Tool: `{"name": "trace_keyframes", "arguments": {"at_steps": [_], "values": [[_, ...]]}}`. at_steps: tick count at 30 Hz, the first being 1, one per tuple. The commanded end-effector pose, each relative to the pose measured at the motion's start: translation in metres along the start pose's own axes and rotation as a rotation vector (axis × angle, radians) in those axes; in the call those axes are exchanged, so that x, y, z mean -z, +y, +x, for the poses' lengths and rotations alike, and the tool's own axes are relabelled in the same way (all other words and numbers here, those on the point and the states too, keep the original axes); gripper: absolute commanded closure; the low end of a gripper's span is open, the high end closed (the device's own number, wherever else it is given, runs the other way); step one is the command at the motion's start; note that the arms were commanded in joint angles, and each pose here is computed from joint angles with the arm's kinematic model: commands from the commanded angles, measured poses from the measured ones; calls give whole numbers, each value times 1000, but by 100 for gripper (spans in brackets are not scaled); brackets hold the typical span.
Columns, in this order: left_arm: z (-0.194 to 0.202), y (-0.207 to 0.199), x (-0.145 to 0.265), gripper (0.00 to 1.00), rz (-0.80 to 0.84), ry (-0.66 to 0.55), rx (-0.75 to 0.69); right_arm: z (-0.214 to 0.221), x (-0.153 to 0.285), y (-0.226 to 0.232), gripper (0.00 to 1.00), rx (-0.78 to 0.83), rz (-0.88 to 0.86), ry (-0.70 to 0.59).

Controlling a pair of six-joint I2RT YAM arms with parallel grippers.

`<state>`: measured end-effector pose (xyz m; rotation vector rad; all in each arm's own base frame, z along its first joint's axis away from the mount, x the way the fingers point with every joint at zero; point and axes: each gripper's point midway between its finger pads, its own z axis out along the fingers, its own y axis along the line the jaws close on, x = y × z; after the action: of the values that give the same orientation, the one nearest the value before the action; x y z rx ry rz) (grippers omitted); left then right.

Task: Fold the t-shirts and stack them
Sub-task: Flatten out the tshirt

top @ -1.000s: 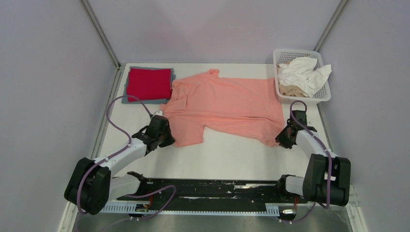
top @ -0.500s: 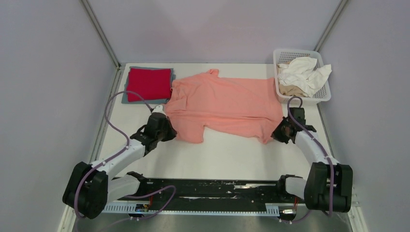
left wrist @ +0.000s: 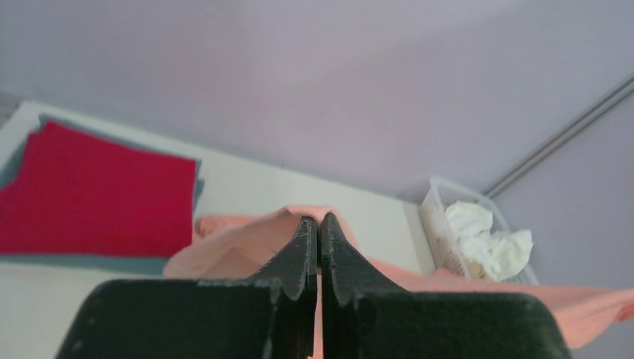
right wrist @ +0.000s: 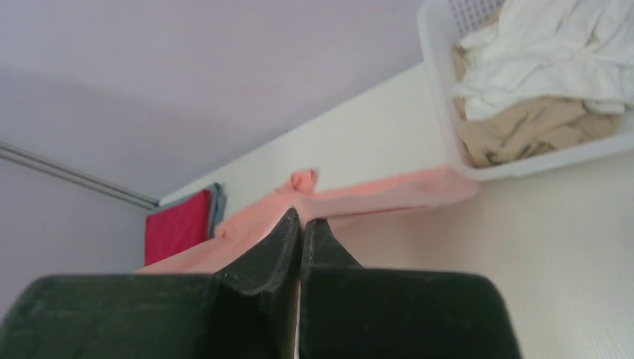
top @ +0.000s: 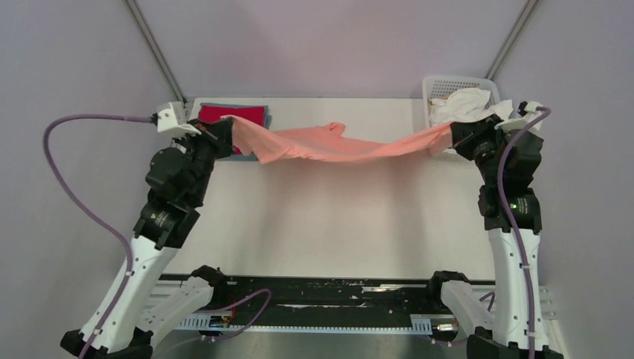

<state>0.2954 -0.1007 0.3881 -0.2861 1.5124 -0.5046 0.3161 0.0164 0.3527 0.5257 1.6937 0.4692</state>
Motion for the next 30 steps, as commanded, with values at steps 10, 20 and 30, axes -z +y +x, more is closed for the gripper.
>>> {"name": "trace_keyframes", "arguments": {"at_steps": [10, 20, 30], "values": [[-244, -107, 143, 100, 365, -420, -126, -135, 132, 95, 100, 137, -169, -361], [-274, -128, 204, 100, 522, -480, -151, -150, 211, 110, 100, 136, -227, -487], [-241, -106, 156, 100, 394, -427, -147, -119, 170, 81, 100, 131, -137, -374]]}}
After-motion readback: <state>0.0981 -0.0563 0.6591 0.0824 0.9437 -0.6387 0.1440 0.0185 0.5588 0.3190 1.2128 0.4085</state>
